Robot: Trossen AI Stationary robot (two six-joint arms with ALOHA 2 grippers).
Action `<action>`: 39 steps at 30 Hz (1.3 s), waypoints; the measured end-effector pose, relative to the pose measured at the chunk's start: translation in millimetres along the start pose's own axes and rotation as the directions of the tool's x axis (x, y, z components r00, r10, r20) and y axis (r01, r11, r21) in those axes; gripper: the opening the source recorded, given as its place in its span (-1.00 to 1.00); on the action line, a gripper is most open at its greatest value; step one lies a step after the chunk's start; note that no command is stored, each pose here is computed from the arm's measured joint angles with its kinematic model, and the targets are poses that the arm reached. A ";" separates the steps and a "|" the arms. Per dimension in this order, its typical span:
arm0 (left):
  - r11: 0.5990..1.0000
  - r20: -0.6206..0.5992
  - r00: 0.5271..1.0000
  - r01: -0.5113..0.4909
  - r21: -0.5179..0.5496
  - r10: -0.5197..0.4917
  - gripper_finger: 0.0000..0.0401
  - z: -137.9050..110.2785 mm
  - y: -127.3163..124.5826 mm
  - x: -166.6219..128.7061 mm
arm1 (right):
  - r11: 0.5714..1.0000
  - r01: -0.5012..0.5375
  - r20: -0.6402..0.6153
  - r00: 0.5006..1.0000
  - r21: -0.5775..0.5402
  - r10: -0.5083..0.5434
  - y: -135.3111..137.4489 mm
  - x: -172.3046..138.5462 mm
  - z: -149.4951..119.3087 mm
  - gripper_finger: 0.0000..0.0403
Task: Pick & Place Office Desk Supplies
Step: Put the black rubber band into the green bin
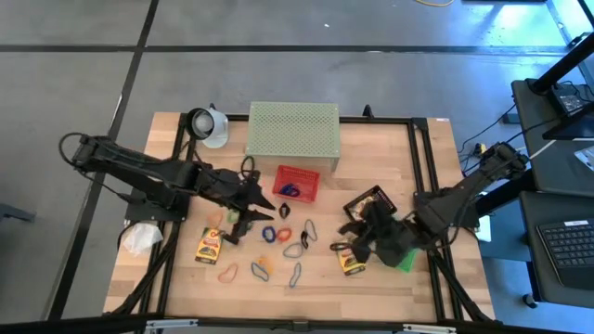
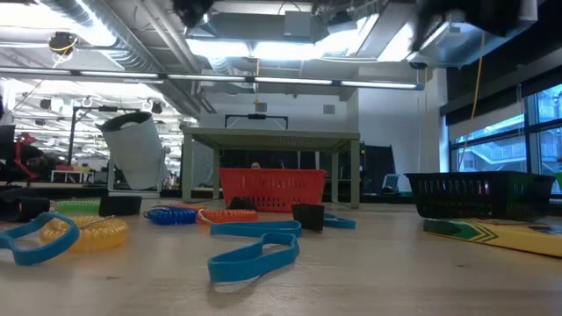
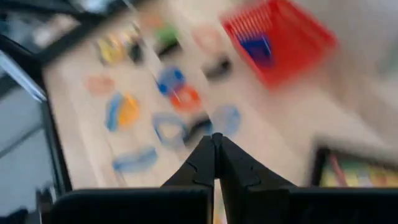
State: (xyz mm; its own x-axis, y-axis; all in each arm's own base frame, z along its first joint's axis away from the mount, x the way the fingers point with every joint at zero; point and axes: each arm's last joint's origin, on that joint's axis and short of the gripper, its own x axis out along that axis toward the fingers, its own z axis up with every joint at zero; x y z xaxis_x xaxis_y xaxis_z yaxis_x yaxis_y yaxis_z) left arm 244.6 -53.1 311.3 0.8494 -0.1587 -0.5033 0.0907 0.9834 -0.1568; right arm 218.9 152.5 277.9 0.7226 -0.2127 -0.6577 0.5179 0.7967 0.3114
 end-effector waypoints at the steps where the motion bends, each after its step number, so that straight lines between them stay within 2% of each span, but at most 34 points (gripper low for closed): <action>1: 1.000 0.003 1.000 -0.013 -0.004 0.013 -0.40 -1.5 -0.7 -5.2 | 0.999 0.027 -0.044 0.999 0.025 -0.026 -3.8 -4.0 -6.2 -0.98; 5: 0.998 0.029 0.998 -0.058 0.002 0.058 -0.46 -10.3 -3.9 -19.4 | 0.987 0.129 -0.184 0.977 0.093 -0.111 -14.2 -19.1 -28.4 -0.98; 10: 0.994 0.060 0.992 -0.108 0.000 0.108 -0.52 -25.2 -3.2 -26.8 | 0.966 0.214 -0.276 0.946 0.147 -0.167 -21.2 -37.4 -48.6 -0.98; 13: 0.995 0.111 0.989 -0.097 -0.008 0.098 -0.55 -33.4 -2.3 -25.2 | 0.943 0.293 -0.354 0.908 0.160 -0.222 -26.5 -46.2 -59.5 -0.98; 17: 0.996 0.123 0.988 -0.090 -0.010 0.091 -0.54 -45.7 0.2 -21.4 | 0.920 0.354 -0.392 0.880 0.169 -0.267 -27.5 -49.9 -71.3 -0.98; 24: 0.996 0.142 0.986 -0.090 -0.015 0.091 -0.53 -54.0 2.0 -16.2 | 0.841 0.533 -0.520 0.746 0.092 -0.416 -35.1 -32.7 -97.7 -0.98; 26: 0.996 0.155 0.984 -0.089 -0.015 0.090 -0.54 -52.8 1.8 -16.4 | 0.826 0.557 -0.536 0.724 0.085 -0.434 -37.9 -25.6 -103.7 -0.98; 34: 0.994 0.157 0.982 -0.105 -0.021 0.107 -0.53 -52.5 3.7 -16.3 | 0.825 0.556 -0.490 0.751 0.107 -0.442 -44.4 -10.9 -108.5 -0.97; 39: 0.994 0.156 0.982 -0.109 -0.008 0.109 -0.52 -52.3 4.7 -16.2 | 0.824 0.557 -0.510 0.742 0.108 -0.434 -46.3 -8.3 -111.9 -0.70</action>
State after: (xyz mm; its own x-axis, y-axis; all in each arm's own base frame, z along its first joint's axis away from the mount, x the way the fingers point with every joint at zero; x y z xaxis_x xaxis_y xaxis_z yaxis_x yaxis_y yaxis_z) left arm 204.0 -50.4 274.2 0.9247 -0.0346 -0.3791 -0.0067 0.9942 -0.1072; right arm 137.7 180.7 192.2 0.0778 -0.2155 -0.9734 0.8784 0.4766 -0.0353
